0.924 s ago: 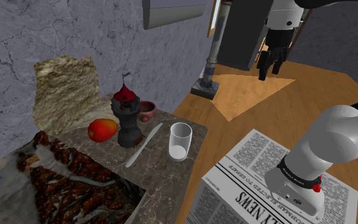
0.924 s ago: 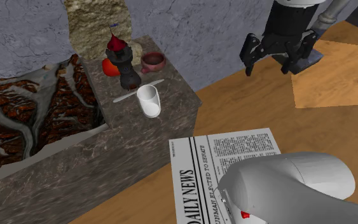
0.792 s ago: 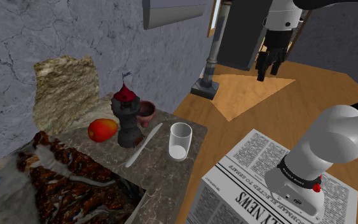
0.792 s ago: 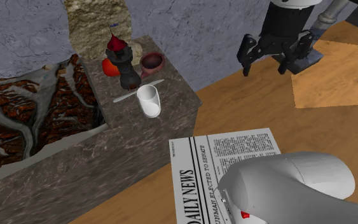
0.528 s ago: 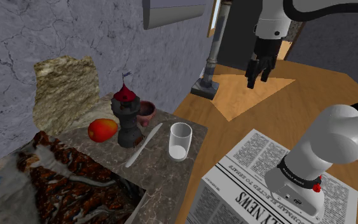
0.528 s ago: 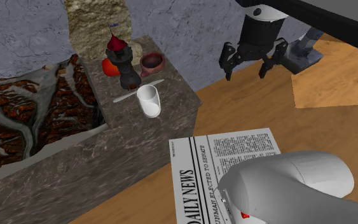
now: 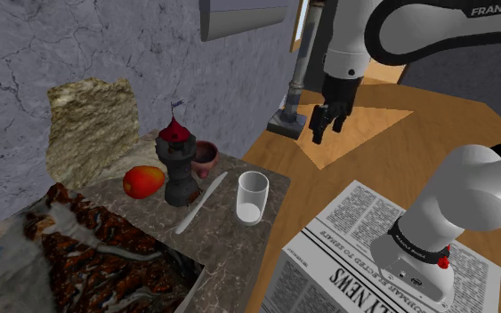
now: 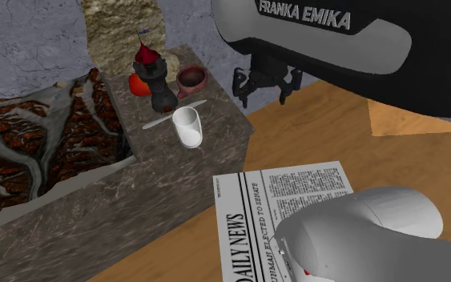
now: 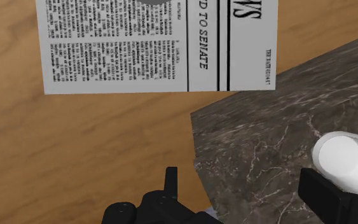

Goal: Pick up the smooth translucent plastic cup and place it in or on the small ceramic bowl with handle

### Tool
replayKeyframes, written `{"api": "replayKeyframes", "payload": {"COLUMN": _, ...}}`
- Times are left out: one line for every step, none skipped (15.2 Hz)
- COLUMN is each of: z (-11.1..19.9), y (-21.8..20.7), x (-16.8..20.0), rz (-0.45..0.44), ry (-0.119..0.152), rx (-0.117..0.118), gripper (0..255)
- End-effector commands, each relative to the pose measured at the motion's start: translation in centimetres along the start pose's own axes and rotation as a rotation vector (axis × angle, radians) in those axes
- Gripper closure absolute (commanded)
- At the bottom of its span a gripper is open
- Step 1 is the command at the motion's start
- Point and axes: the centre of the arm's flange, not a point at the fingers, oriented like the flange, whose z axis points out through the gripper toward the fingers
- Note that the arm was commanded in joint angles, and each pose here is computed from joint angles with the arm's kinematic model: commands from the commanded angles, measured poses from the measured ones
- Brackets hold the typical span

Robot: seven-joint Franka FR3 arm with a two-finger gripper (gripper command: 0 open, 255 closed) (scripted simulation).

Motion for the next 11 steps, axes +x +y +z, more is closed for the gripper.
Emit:
{"api": "replayKeyframes", "payload": {"z": 0.7, "y": -2.4, "x": 0.5, "rz": -0.014, "ry": 0.018, "rx": 0.005, "gripper": 0}}
{"api": "replayKeyframes", "payload": {"z": 1.1, "y": -3.6, "x": 0.8, "rz": -0.021, "ry": 0.026, "rx": 0.006, "gripper": 0}}
{"api": "replayKeyframes", "payload": {"z": 1.6, "y": -4.7, "x": 1.0, "rz": -0.028, "ry": 0.034, "rx": 0.008, "gripper": 0}}
{"api": "replayKeyframes", "payload": {"z": 2.0, "y": -5.9, "x": 1.3, "rz": -0.035, "ry": 0.042, "rx": 0.009, "gripper": 0}}
{"api": "replayKeyframes", "payload": {"z": 2.5, "y": -7.1, "x": 1.5, "rz": -0.042, "ry": 0.050, "rx": 0.011, "gripper": 0}}
{"api": "replayKeyframes", "payload": {"z": 2.9, "y": -8.2, "x": 1.7, "rz": -0.049, "ry": 0.058, "rx": 0.012, "gripper": 0}}
{"api": "replayKeyframes", "payload": {"z": 3.4, "y": -9.4, "x": 1.9, "rz": -0.056, "ry": 0.066, "rx": 0.014, "gripper": 0}}
{"api": "replayKeyframes", "payload": {"z": 3.8, "y": -10.6, "x": 2.1, "rz": -0.063, "ry": 0.073, "rx": 0.015, "gripper": 0}}
{"api": "replayKeyframes", "payload": {"z": 4.3, "y": -11.7, "x": 2.4, "rz": -0.070, "ry": 0.081, "rx": 0.017, "gripper": 0}}
{"api": "replayKeyframes", "payload": {"z": 4.7, "y": -12.9, "x": 2.6, "rz": -0.077, "ry": 0.089, "rx": 0.018, "gripper": 0}}
{"api": "replayKeyframes", "payload": {"z": 5.2, "y": -14.1, "x": 2.8, "rz": -0.084, "ry": 0.097, "rx": 0.019, "gripper": 0}}
